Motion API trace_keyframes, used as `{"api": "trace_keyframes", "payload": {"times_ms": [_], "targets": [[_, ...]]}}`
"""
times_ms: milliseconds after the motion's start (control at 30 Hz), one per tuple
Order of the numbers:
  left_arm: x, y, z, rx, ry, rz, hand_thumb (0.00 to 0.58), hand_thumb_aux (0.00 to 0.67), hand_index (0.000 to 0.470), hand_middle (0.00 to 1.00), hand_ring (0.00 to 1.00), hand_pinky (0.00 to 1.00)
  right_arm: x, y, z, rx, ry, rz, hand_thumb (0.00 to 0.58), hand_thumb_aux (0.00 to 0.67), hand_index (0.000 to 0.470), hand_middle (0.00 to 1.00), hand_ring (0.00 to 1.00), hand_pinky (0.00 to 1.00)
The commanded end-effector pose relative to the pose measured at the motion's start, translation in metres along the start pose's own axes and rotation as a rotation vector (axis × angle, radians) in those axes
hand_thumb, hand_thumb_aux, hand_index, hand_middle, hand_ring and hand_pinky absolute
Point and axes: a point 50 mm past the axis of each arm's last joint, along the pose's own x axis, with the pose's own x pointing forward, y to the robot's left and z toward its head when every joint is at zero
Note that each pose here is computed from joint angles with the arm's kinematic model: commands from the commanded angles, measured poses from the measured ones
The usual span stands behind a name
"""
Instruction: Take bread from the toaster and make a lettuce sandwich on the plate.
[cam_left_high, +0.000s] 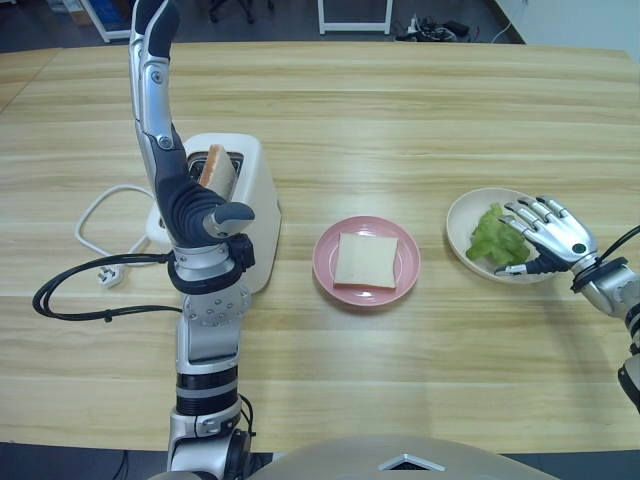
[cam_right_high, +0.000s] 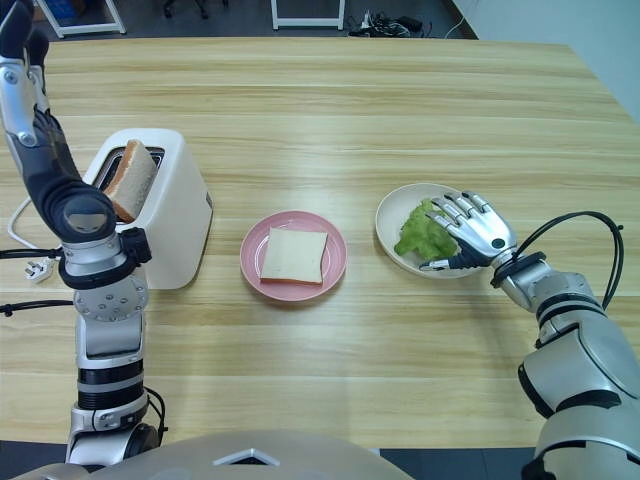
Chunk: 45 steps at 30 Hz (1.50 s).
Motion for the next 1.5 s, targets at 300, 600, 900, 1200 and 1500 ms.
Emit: {"api": "trace_keyframes", "payload": {"times_ms": [300, 600, 900, 1200, 1500], "targets": [[0.001, 0.000, 0.000, -0.002, -0.003, -0.001, 0.000, 0.000, 0.000, 0.00, 0.00, 0.00, 0.003, 0.003, 0.000, -0.021, 0.016, 0.060, 0.456, 0.360, 0.253, 0.00, 0.00, 0.00], [0.001, -0.001, 0.000, -0.001, -0.003, -0.005, 0.000, 0.000, 0.000, 0.00, 0.00, 0.00, 0.004, 0.007, 0.006, 0.006, -0.005, 0.086, 0.580, 0.670, 0.470, 0.00, 0.00, 0.00], [0.002, -0.001, -0.001, -0.005, -0.002, -0.006, 0.000, 0.000, 0.000, 0.00, 0.00, 0.00, 0.003, 0.005, 0.009, 0.052, 0.009, 0.014, 0.580, 0.670, 0.470, 1.00, 1.00, 1.00], [0.002, -0.001, -0.001, -0.003, 0.000, -0.006, 0.000, 0.000, 0.000, 0.00, 0.00, 0.00, 0.005, 0.000, 0.007, 0.035, 0.025, -0.068, 0.580, 0.670, 0.470, 1.00, 1.00, 1.00], [0.001, -0.001, -0.001, -0.006, 0.004, -0.003, 0.000, 0.000, 0.000, 0.00, 0.00, 0.00, 0.006, -0.005, 0.009, 0.140, 0.060, -0.156, 0.580, 0.670, 0.470, 1.00, 1.00, 1.00]]}}
